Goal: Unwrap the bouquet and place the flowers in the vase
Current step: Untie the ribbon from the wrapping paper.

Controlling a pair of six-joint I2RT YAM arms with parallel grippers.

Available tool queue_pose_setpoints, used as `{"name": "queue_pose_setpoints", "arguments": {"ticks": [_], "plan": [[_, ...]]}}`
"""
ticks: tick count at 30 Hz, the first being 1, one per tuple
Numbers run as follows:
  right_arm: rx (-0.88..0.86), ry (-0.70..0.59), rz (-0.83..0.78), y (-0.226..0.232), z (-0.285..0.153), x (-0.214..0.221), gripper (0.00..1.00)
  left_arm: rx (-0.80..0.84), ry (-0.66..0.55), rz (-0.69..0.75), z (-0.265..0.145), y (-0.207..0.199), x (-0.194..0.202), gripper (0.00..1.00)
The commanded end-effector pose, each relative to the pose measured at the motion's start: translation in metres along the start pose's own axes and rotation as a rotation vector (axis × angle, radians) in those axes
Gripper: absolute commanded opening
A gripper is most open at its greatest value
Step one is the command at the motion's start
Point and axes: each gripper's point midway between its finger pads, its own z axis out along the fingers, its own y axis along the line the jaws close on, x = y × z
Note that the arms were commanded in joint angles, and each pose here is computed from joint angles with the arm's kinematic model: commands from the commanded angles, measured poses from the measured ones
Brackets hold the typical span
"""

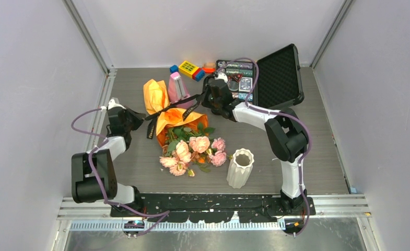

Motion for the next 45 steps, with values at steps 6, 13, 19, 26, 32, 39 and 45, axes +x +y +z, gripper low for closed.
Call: {"name": "queue_pose_setpoints", "arguments": {"ticks": [6,13,19,26,32,39,45], "plan": [[0.001,-0.068,-0.085,0.015,-0.022,-0.035,0.0,-0.004,0.045,0.021,0.0,-0.005,-0.017,0.0],[0.072,-0.087,-0.131,0.002,-0.027,-0.044,0.0,-0.059,0.135,0.023,0.0,-0.006,-0.023,0.0],[0.03,-0.091,-0.112,0.009,-0.027,-0.045,0.0,-0.127,0.231,0.115,-0.01,-0.003,-0.029,0.0],[0.034,-0.101,-0.14,0.009,-0.032,-0.048,0.0,-0.091,0.266,0.096,-0.005,-0.001,-0.015,0.0],[0.085,-0.117,-0.166,0.001,-0.038,-0.054,0.0,-0.079,0.255,0.137,-0.008,-0.001,-0.017,0.0],[0.165,-0.137,-0.215,-0.014,-0.04,-0.061,0.0,-0.074,0.235,0.19,-0.014,-0.01,-0.031,0.0],[0.175,-0.133,-0.215,-0.015,-0.042,-0.06,0.0,-0.065,0.264,0.2,-0.011,-0.013,-0.031,0.0]]}}
